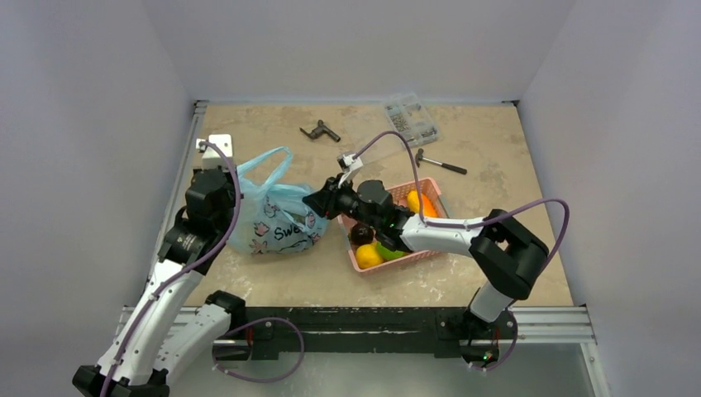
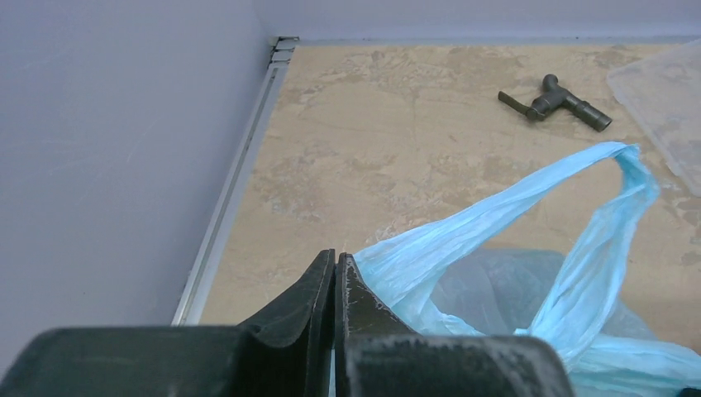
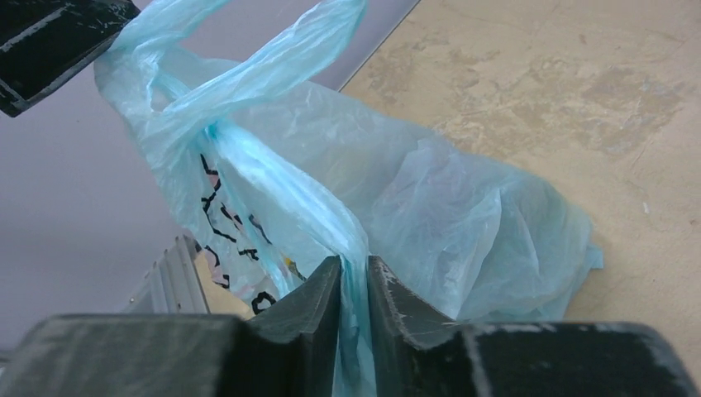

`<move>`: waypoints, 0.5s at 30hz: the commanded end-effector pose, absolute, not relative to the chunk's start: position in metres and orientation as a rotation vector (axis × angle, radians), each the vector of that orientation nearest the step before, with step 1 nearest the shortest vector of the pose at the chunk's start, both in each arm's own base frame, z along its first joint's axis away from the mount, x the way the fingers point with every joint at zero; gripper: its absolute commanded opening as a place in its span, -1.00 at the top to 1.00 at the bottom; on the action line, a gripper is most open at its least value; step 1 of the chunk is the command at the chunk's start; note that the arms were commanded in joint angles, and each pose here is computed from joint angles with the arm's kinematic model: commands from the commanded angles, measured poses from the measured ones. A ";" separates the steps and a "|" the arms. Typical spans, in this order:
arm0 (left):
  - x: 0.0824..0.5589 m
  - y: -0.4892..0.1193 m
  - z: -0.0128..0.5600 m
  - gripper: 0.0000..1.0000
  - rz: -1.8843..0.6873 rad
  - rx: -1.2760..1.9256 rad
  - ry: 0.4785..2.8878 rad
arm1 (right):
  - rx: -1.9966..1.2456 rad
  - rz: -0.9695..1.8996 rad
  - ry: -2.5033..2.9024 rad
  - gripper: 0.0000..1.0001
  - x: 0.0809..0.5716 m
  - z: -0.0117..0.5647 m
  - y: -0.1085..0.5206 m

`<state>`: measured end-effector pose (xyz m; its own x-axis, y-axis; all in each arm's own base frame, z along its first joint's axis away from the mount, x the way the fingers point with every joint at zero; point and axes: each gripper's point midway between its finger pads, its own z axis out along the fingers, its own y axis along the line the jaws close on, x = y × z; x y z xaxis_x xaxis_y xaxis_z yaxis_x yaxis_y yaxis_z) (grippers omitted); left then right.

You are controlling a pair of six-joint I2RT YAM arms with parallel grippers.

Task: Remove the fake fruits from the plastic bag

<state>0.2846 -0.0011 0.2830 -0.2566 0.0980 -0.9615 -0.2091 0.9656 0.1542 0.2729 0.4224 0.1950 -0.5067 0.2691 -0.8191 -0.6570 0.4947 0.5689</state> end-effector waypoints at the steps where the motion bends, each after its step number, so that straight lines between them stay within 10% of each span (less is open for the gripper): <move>1: 0.294 -0.015 0.300 1.00 0.209 -0.054 1.736 | -0.417 1.071 1.689 0.50 0.282 0.225 0.423; 9: 0.296 -0.029 0.298 1.00 0.136 -0.006 1.746 | -0.685 0.799 1.703 -0.26 0.303 0.230 0.433; 15: 0.296 -0.036 0.299 1.00 0.096 0.012 1.743 | -0.690 0.858 1.719 -0.46 0.307 0.227 0.455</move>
<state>0.2916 -0.0246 0.2814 -0.2432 0.0927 -0.9655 -0.0879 0.9892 0.1171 0.3075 0.4429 0.2389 -0.2740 0.0167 -0.9616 -0.7724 0.5919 0.2304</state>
